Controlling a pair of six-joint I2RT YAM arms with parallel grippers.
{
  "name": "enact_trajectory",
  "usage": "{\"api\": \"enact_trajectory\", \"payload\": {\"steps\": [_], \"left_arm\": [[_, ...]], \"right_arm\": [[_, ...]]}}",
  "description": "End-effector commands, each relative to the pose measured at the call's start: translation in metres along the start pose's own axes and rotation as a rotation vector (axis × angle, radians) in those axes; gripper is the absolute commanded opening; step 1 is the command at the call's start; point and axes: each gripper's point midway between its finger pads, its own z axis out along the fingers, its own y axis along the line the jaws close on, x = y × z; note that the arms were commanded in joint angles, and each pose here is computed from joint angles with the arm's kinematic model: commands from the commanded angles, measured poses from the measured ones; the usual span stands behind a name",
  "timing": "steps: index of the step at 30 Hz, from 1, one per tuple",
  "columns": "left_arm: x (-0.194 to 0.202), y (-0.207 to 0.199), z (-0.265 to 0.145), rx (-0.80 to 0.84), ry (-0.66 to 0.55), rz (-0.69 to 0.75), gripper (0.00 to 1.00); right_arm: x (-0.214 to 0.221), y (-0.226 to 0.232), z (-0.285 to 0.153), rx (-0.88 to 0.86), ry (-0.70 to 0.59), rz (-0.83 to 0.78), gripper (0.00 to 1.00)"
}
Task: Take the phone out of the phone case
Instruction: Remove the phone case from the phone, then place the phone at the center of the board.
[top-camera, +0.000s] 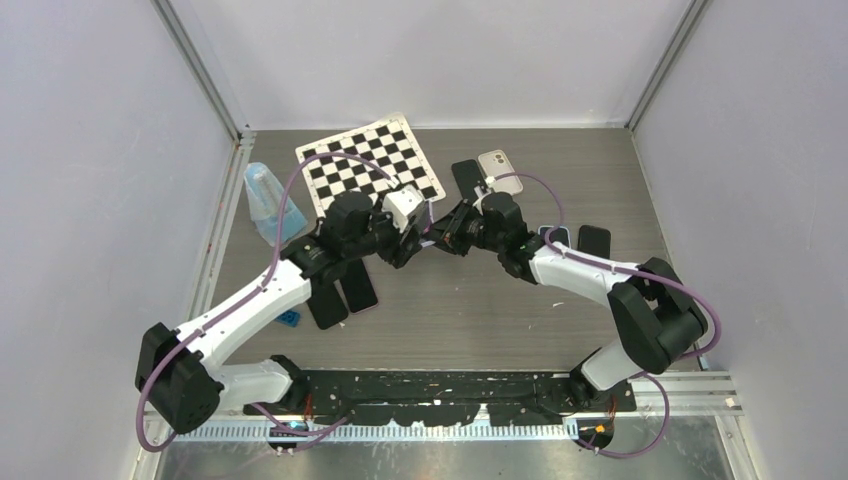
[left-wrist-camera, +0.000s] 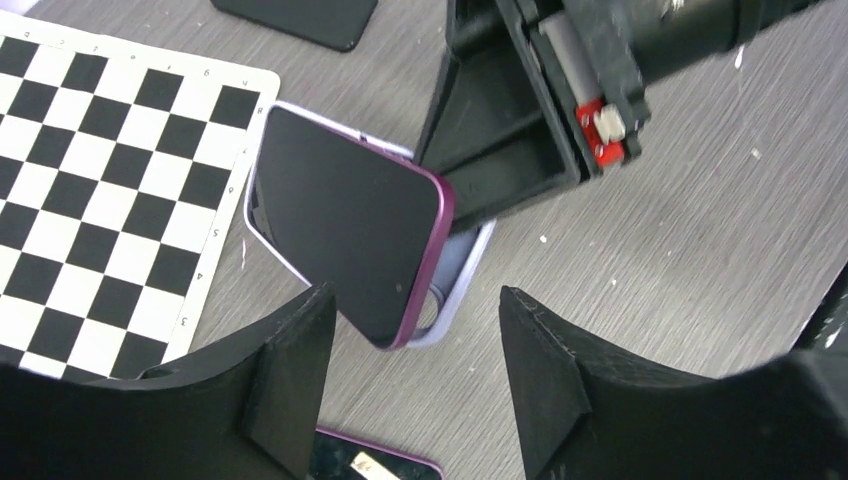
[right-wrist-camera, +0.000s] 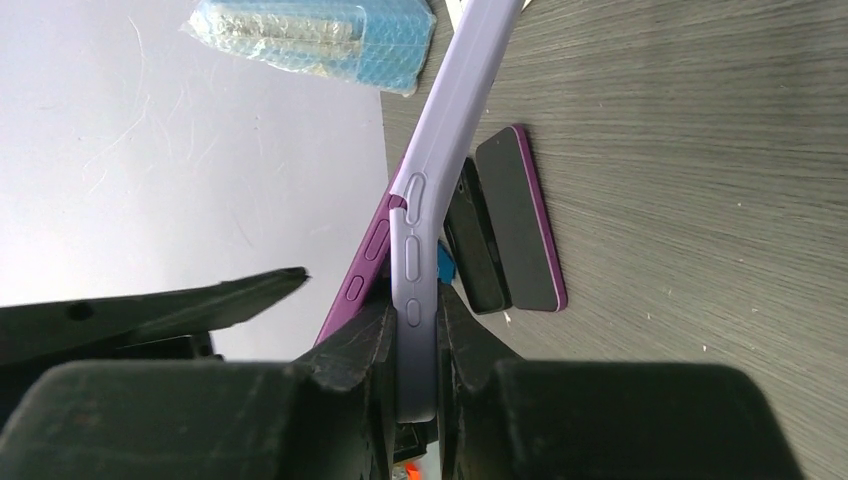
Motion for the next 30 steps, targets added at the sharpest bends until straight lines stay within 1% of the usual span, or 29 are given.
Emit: {"api": "enact_trajectory", "payload": {"steps": [1,4,6,10,14,20,25,30], "left_arm": [[-0.020,0.002,-0.004,-0.005,-0.137,0.164,0.61],[-0.022,0.005,-0.002,-0.017,-0.134,0.175,0.57],[-0.026,0.007,0.000,-0.023,-0.139,0.181,0.52],[-0.029,0.014,0.005,-0.055,-0.125,0.173,0.45],[-0.026,0.012,0.010,-0.033,-0.111,0.182,0.45],[-0.018,0.015,0.014,-0.043,-0.092,0.213,0.43],[-0.010,0.017,0.019,-0.038,-0.045,0.237,0.45],[-0.008,0.023,0.021,-0.066,-0.031,0.242,0.31]], "right_arm": [[-0.014,0.062,-0.015,-0.166,-0.034,-0.047,0.01],[-0.014,0.064,-0.015,-0.170,-0.029,-0.044,0.01],[-0.013,0.064,-0.015,-0.171,-0.027,-0.044,0.01],[-0.014,0.065,-0.016,-0.174,-0.029,-0.044,0.01],[-0.014,0.066,-0.016,-0.177,-0.029,-0.044,0.01],[-0.012,0.069,-0.017,-0.179,-0.012,-0.037,0.01],[-0.010,0.072,-0.018,-0.183,0.004,-0.037,0.01],[-0.008,0.071,-0.018,-0.177,0.014,-0.041,0.01]]}}
